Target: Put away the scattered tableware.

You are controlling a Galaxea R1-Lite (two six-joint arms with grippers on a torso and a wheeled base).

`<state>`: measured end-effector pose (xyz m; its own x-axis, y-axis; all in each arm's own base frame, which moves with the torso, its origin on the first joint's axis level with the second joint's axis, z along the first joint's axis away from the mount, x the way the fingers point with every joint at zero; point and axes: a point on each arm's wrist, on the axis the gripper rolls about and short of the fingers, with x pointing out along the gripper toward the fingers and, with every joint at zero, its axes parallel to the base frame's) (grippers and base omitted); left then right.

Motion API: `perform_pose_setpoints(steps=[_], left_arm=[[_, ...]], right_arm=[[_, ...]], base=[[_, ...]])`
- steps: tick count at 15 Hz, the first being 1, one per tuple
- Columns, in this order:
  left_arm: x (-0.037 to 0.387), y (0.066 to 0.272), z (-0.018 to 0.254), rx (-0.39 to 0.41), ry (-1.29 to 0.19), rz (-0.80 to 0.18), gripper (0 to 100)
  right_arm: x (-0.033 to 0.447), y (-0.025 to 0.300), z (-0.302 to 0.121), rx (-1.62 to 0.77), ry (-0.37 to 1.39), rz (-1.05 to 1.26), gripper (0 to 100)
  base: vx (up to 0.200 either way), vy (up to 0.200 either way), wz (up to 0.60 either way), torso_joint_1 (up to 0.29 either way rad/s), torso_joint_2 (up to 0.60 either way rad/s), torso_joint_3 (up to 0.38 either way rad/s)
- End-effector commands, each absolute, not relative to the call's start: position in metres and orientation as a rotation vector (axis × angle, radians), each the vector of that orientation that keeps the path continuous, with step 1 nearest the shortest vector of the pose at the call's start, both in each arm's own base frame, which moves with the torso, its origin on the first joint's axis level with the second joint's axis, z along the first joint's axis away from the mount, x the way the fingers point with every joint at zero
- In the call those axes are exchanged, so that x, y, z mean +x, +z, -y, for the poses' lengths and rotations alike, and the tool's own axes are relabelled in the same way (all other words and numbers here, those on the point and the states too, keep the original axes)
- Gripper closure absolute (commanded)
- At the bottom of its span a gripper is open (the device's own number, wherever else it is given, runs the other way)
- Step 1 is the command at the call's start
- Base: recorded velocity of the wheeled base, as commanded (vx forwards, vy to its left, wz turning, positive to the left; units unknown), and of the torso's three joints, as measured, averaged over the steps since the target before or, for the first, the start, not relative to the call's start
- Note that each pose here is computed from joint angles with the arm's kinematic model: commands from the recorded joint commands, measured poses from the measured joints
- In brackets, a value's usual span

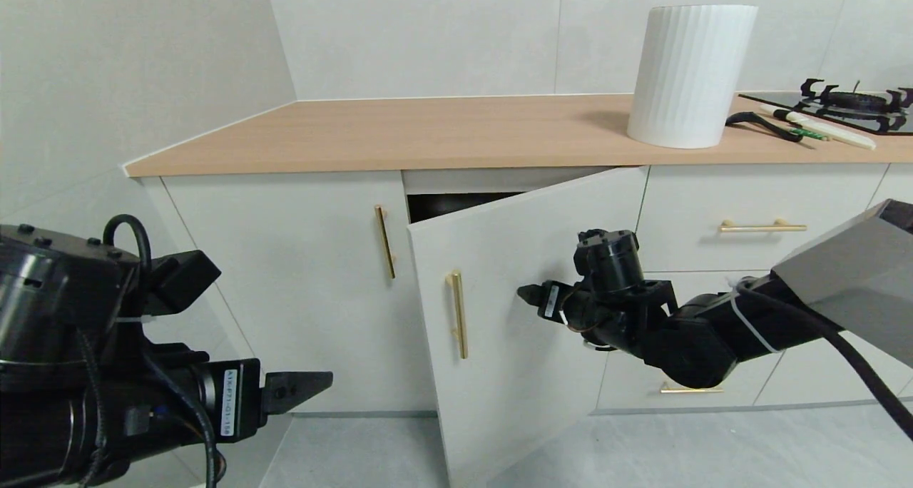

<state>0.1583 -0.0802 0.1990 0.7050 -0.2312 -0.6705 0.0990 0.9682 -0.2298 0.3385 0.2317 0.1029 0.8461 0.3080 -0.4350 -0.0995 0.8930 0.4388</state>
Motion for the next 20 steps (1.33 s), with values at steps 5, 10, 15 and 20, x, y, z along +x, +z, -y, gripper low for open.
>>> perform_pose_setpoints(steps=[5, 10, 15, 20], left_arm=[[0.160, 0.198, 0.081, -0.180, -0.183, -0.774, 0], [0.160, 0.197, 0.081, -0.179, -0.181, -0.778, 0], [0.160, 0.197, 0.081, -0.179, -0.181, -0.778, 0], [0.161, 0.197, 0.081, -0.180, -0.178, -0.777, 0]], right_arm=[[0.367, 0.088, -0.253, 0.486, 0.125, -0.457, 0], [0.389, 0.090, -0.248, 0.550, 0.049, -0.397, 0], [0.402, 0.084, -0.243, 0.559, -0.011, -0.366, 0], [0.419, 0.076, -0.240, 0.558, -0.092, -0.316, 0]], base=[[0.000, 0.000, 0.00, 0.000, 0.00, 0.000], [0.000, 0.000, 0.00, 0.000, 0.00, 0.000], [0.000, 0.000, 0.00, 0.000, 0.00, 0.000], [0.000, 0.000, 0.00, 0.000, 0.00, 0.000]])
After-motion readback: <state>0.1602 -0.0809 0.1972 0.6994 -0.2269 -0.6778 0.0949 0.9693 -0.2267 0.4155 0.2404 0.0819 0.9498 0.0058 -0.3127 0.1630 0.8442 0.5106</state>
